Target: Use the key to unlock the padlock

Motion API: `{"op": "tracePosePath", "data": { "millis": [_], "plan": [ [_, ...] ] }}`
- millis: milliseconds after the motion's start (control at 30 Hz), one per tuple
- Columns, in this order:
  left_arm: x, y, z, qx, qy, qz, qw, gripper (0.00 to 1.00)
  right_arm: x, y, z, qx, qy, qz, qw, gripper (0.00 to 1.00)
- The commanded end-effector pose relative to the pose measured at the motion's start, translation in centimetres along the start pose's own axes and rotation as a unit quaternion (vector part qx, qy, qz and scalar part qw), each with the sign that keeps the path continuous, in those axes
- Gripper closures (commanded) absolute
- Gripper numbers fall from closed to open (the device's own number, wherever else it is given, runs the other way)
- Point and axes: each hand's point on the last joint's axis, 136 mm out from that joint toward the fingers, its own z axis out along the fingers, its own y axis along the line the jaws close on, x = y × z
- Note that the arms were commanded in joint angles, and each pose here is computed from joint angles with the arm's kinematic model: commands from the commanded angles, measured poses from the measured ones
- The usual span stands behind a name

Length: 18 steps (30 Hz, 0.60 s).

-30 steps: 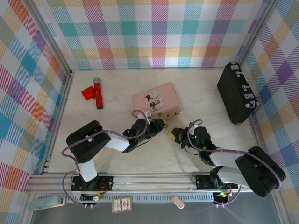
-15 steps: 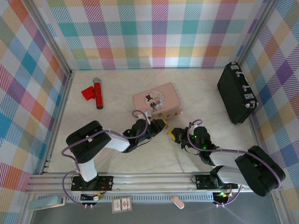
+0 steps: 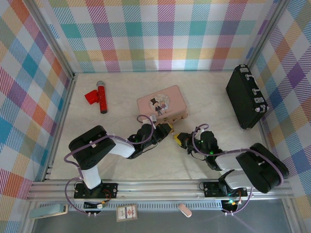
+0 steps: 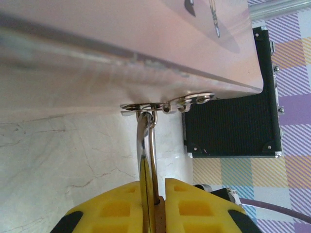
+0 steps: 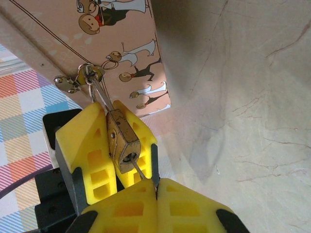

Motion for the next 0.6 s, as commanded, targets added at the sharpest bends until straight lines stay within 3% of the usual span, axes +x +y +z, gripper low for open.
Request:
{"op": "tracePosePath", "data": {
  "millis": [0, 567],
  "plan": [
    [0.8, -10.3, -2.2, 0.171, 0.023, -0.016, 0.985, 1.0, -0.6, 2.6, 0.9, -0.046, -0.006, -0.006, 0.999, 1.0],
    [1.1, -9.3, -1.9, 0.157, 0.026, -0.012, 0.987, 1.0, -2.2, 3.2, 0.0, -0.043, -0.036, -0.019, 0.998, 1.0]
  ]
}}
